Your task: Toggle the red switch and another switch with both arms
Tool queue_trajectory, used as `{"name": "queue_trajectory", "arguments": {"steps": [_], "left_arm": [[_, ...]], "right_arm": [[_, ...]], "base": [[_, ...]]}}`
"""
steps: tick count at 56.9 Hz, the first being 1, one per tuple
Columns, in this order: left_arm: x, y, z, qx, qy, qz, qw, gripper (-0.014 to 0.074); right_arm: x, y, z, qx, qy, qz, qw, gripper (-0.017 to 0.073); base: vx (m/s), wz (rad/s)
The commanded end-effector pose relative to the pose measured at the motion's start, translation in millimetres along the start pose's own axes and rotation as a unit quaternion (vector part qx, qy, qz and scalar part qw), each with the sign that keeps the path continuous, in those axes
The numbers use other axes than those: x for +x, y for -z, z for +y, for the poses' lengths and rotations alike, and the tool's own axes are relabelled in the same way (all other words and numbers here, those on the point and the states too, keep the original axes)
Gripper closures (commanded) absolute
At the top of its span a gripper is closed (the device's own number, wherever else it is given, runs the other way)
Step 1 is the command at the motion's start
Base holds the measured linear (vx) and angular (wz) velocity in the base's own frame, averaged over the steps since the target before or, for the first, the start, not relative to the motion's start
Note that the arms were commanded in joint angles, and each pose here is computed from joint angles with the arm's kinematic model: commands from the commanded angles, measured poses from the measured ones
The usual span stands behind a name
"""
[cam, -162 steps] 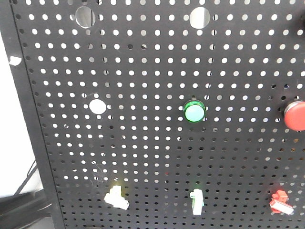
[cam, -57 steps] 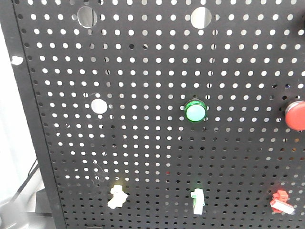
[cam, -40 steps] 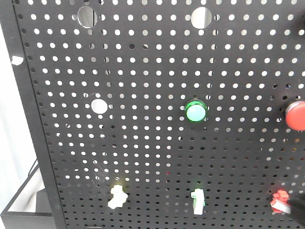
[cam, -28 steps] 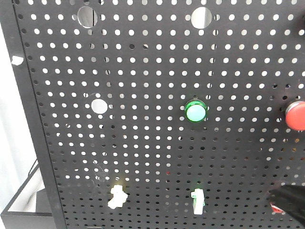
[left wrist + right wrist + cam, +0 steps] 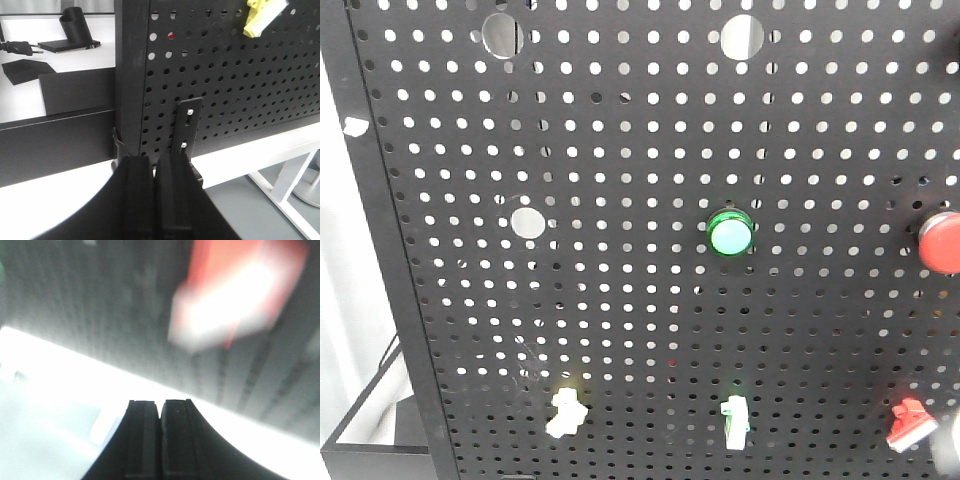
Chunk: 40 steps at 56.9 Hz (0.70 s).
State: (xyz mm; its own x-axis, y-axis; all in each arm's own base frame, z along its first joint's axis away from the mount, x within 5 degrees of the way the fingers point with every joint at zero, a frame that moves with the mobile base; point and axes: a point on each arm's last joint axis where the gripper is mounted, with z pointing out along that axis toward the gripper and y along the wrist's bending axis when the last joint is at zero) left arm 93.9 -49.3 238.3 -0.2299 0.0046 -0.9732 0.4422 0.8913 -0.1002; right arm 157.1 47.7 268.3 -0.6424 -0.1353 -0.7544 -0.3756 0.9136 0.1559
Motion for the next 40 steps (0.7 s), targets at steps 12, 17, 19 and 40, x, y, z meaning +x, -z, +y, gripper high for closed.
{"name": "queue_trajectory", "arguments": {"steps": [12,17,19,40], "left_arm": [[-8,0,-2.6,0.010,0.006,-0.011,1.000,0.0591],[-8,0,-2.6,0.010,0.006,-0.011,1.000,0.0591],[-8,0,-2.6,0.010,0.006,-0.011,1.000,0.0591],[-8,0,-1.1,0.002,0.006,-0.011,1.000,0.0591]], "right_arm": [[-7,47,11.0,0.020,0.021,-0.130,0.991,0.0566],[-3,69,16.0,0.037,0.052,-0.174,0.983,0.0566],[1,82,19.0,0.046,0.068,-0.200,0.976,0.0566],[34,147,27.8,0.134,0.123,-0.333,0.925,0.0566]], "base": [[0.00,0.00],[0.00,0.00],[0.00,0.00],[0.00,0.00]]}}
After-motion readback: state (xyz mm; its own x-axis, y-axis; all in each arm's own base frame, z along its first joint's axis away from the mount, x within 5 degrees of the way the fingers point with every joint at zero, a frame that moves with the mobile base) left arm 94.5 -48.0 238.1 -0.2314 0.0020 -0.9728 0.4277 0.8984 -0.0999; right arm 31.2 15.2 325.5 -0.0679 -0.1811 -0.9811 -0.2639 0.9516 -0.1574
